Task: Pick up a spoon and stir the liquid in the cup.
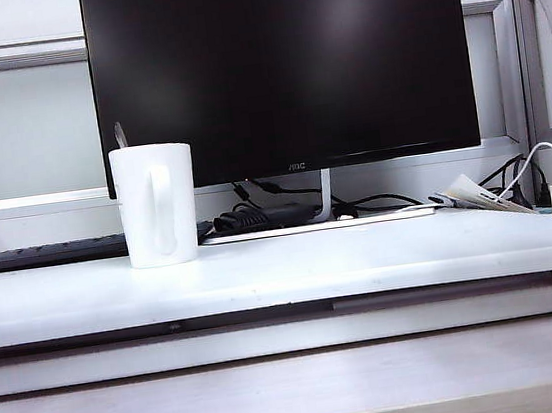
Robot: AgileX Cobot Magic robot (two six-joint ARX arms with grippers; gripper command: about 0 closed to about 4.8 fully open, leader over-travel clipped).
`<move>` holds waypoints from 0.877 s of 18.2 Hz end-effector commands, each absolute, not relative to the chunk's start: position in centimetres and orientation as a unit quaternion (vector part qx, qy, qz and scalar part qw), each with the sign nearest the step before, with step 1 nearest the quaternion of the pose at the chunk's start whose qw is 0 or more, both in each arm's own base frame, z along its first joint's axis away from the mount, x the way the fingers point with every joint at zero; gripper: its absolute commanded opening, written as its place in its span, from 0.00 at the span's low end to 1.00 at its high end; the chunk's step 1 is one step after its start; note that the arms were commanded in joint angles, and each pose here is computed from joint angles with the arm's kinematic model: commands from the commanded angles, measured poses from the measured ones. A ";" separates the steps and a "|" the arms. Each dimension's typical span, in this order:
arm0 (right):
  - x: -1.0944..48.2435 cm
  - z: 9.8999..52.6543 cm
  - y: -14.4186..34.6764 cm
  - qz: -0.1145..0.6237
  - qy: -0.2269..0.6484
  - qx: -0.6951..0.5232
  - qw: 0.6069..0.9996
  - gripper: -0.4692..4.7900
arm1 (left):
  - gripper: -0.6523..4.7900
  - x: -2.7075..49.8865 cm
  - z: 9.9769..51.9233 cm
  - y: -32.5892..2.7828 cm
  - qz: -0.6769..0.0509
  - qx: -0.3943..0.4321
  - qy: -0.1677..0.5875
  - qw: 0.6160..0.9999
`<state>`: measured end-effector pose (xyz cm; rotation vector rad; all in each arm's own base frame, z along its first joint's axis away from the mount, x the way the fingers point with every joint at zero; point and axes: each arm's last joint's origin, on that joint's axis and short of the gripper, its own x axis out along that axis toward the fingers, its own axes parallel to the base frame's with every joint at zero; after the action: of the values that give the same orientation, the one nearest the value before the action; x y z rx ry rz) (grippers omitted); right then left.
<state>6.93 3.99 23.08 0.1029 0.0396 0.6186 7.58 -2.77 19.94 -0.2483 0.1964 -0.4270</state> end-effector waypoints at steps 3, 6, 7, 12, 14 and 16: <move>8.7 18.1 5.0 0.322 0.011 0.066 0.944 0.10 | 0.24 8.4 17.1 -2.9 -0.195 -0.120 0.130 0.965; 8.9 16.0 5.1 0.321 0.058 0.069 0.943 0.09 | 0.11 8.7 15.4 -3.0 -0.190 -0.118 0.150 0.963; 8.9 15.8 5.1 0.310 0.065 0.068 0.946 0.09 | 0.11 8.7 15.0 -3.0 -0.186 -0.116 0.153 0.964; 9.0 15.5 4.8 0.265 0.076 0.064 0.959 0.09 | 0.11 8.8 15.0 -2.8 -0.149 -0.112 0.148 0.971; 9.0 15.5 4.8 0.265 0.076 0.064 0.959 0.09 | 0.11 8.8 15.0 -2.8 -0.149 -0.112 0.148 0.971; 9.0 15.5 4.8 0.265 0.076 0.064 0.959 0.09 | 0.11 8.8 15.0 -2.8 -0.149 -0.112 0.148 0.971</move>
<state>8.98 4.80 15.63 0.1263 0.1608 0.5390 8.79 -2.81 15.22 -0.2277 0.2931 -0.3014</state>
